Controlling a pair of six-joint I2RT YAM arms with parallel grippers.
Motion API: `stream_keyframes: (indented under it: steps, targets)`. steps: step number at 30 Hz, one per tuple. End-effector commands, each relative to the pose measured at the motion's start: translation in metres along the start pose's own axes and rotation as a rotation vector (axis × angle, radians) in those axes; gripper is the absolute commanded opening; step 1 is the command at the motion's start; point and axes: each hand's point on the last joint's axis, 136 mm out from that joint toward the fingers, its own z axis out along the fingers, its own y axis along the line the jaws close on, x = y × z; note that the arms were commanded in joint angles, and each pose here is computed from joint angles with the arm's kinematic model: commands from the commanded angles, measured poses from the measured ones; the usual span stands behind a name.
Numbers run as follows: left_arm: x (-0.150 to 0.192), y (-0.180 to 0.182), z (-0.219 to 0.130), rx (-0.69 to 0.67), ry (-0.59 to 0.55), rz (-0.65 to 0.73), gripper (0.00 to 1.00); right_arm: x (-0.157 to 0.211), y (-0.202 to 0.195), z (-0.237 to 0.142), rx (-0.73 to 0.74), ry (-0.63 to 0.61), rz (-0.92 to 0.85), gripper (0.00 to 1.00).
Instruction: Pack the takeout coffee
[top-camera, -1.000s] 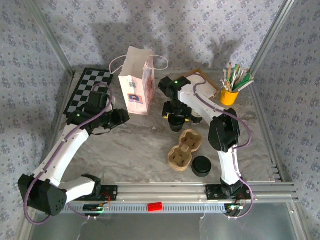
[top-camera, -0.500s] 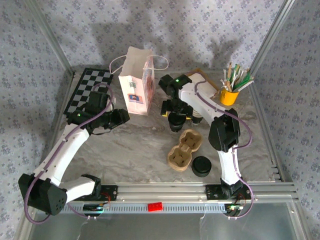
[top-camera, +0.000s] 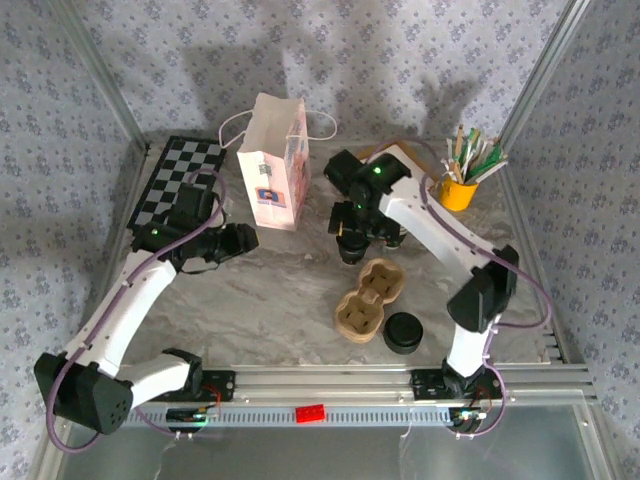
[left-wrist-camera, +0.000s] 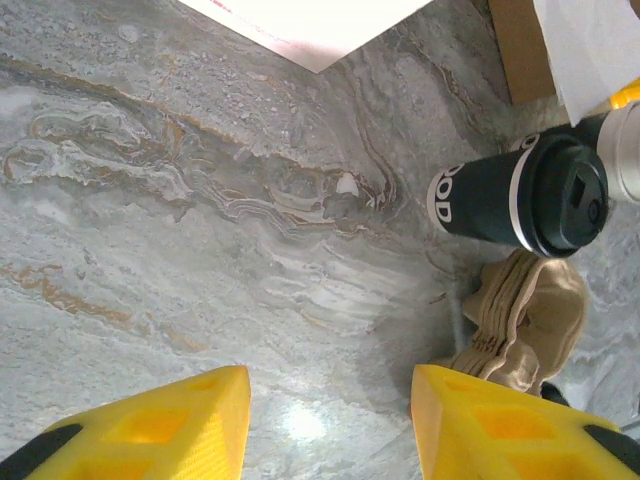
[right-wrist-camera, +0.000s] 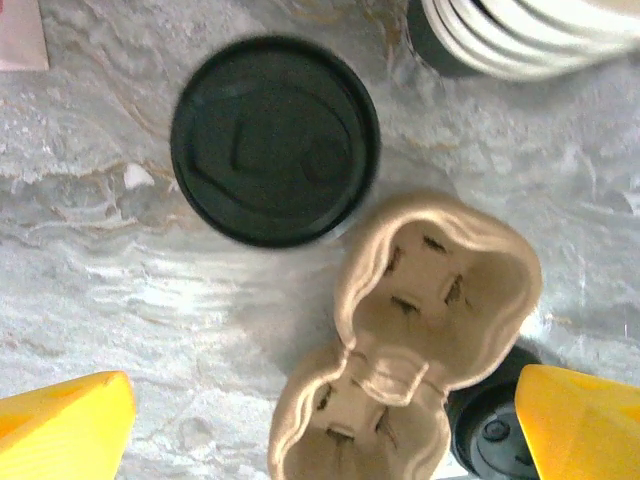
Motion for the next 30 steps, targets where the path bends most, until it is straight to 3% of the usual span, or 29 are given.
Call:
stream_keyframes:
  steps: [1, 5, 9, 14, 18, 30]
  targets:
    - [0.009, -0.007, -0.014, 0.022, 0.023, 0.082, 0.47, 0.031, -0.022, 0.008, 0.065, 0.031, 0.119, 0.96]
    - [0.018, -0.007, -0.012, 0.018, 0.054, 0.124, 0.47, 0.065, -0.023, 0.028, 0.044, 0.072, 0.225, 0.92]
    - [0.027, -0.011, -0.012, 0.024, 0.097, 0.189, 0.47, 0.084, -0.013, 0.049, 0.029, 0.077, 0.294, 0.82]
    - [0.033, -0.008, -0.013, 0.000, 0.149, 0.259, 0.47, 0.091, -0.013, 0.058, 0.074, 0.041, 0.414, 0.71]
    - [0.032, -0.007, -0.014, -0.012, 0.128, 0.290, 0.47, 0.094, -0.013, 0.071, 0.079, 0.027, 0.461, 0.65]
    - [0.032, -0.009, -0.021, -0.003, 0.105, 0.283, 0.49, 0.110, -0.031, 0.089, 0.155, 0.082, 0.456, 0.66]
